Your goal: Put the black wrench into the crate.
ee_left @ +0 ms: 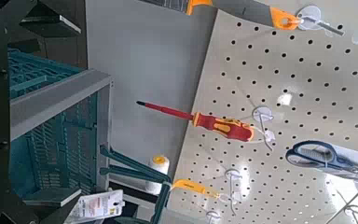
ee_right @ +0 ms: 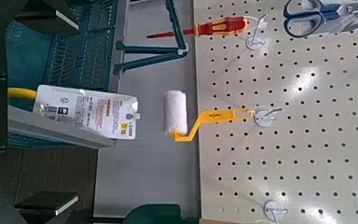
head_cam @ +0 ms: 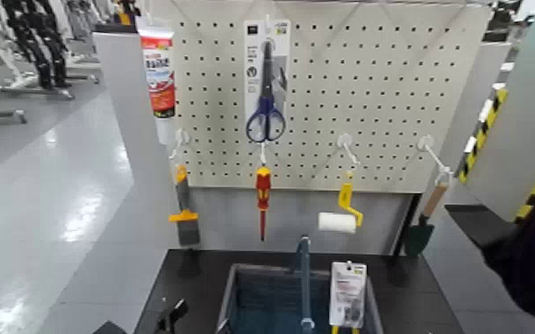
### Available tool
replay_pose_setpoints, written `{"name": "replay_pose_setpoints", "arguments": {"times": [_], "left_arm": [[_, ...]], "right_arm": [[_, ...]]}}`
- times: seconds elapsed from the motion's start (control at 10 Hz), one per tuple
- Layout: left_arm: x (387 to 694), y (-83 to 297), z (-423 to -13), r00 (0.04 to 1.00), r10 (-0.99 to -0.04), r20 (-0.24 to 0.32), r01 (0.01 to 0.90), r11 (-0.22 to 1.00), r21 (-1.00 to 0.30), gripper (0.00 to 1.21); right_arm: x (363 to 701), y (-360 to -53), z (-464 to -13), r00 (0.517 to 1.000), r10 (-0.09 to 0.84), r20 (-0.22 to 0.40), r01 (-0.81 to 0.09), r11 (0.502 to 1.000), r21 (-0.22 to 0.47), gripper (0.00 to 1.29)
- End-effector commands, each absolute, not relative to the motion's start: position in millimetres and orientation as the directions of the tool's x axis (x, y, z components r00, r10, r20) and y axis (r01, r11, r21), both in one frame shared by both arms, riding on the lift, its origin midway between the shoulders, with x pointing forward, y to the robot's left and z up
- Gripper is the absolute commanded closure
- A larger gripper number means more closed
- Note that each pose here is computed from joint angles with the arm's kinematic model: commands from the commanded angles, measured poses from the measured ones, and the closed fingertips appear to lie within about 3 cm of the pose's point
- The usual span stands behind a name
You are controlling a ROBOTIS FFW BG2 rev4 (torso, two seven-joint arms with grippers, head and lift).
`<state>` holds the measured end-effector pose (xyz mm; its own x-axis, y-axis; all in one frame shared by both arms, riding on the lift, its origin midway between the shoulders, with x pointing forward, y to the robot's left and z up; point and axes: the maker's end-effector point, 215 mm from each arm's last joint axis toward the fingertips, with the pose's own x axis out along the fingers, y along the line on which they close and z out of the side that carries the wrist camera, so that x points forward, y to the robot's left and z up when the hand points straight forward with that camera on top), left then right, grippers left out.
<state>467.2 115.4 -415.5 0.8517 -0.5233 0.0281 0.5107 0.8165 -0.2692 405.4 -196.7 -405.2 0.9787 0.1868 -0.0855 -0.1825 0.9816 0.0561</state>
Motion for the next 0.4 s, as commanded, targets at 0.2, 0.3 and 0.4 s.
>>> {"name": "replay_pose_setpoints", "arguments": {"times": [0.2, 0.3, 0.4], "left_arm": [[467.0, 115.6, -417.2, 0.851, -0.524, 0.023, 0.510, 0.817, -0.268, 0.10], [467.3, 115.8, -416.5, 0.852, -0.523, 0.024, 0.510, 0.818, -0.268, 0.10], [467.5, 116.6, -416.9, 0.853, -0.522, 0.023, 0.508, 0.818, -0.268, 0.10]], "right_arm": [[398.1, -198.0, -406.7, 0.981, 0.175, -0.083, -0.170, 0.984, 0.057, 0.05], [398.7, -198.0, -406.3, 0.981, 0.173, -0.083, -0.169, 0.984, 0.055, 0.05], [398.2, -197.8, -407.2, 0.982, 0.168, -0.086, -0.164, 0.985, 0.057, 0.05]]}}
